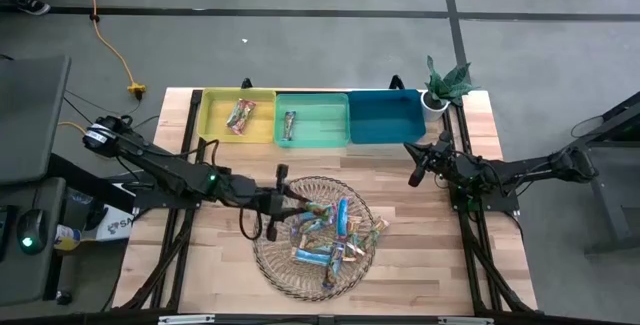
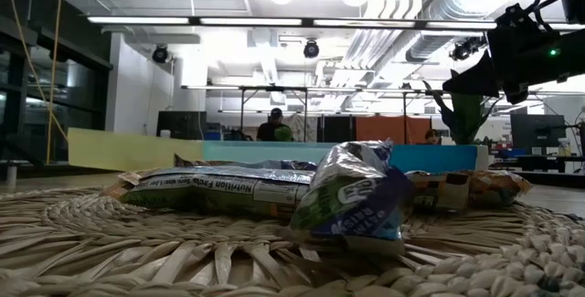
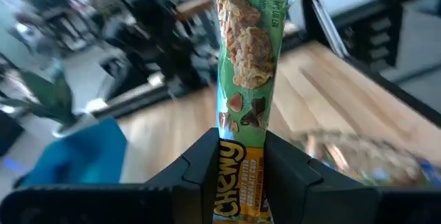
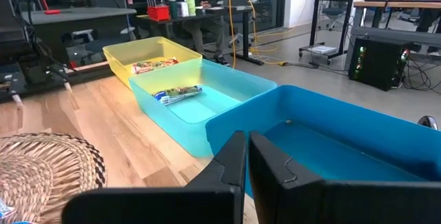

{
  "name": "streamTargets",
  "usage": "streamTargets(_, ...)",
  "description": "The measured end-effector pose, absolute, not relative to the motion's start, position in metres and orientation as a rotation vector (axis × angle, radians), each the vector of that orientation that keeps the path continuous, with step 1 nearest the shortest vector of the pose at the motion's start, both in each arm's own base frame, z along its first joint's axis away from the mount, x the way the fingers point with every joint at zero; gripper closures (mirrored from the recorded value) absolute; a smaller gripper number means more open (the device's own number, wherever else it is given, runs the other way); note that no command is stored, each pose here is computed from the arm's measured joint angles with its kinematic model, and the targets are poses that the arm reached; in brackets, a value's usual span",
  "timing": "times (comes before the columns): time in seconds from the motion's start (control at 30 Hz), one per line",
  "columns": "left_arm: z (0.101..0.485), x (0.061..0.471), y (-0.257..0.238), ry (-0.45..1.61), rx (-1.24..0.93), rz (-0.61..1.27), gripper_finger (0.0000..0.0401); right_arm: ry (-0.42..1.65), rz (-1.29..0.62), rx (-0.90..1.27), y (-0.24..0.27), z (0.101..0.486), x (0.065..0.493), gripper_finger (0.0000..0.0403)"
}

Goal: Pick and place Granola Bars by type
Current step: Put the yellow granola bar into the blue bin

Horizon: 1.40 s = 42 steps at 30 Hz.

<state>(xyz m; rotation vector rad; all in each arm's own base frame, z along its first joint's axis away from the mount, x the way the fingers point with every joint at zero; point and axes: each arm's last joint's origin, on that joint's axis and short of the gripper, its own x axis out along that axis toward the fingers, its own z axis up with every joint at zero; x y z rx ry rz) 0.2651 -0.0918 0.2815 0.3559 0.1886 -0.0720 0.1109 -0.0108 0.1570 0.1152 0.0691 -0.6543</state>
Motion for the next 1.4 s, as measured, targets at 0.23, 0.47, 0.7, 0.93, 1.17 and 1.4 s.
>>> streamTargets(0.23,0.29,0.268,-0.092,0.093,0.319,-0.044,0.0309,0.065,-0.655,0.117,-0.011,0.157,0.111,0.0402)
streamTargets(0.47,0.306,0.277,-0.064,-0.052,0.25,0.05,0.0309,0.067,-0.655,0.116,-0.011,0.157,0.111,0.0402)
streamTargets(0.7,0.336,0.294,-0.021,-0.137,0.216,0.015,0.0309,0.066,-0.655,0.116,-0.011,0.157,0.111,0.0402)
streamTargets(0.93,0.383,0.318,0.011,-0.242,0.244,-0.035,0.0309,0.065,-0.655,0.117,-0.011,0.157,0.111,0.0402)
streamTargets(1.17,0.424,0.349,0.027,-0.293,0.271,-0.074,0.0309,0.065,-0.654,0.117,-0.011,0.157,0.111,0.0402)
streamTargets(1.4,0.425,0.368,0.037,-0.251,0.267,-0.027,0.0309,0.065,-0.654,0.117,-0.011,0.157,0.111,0.0402)
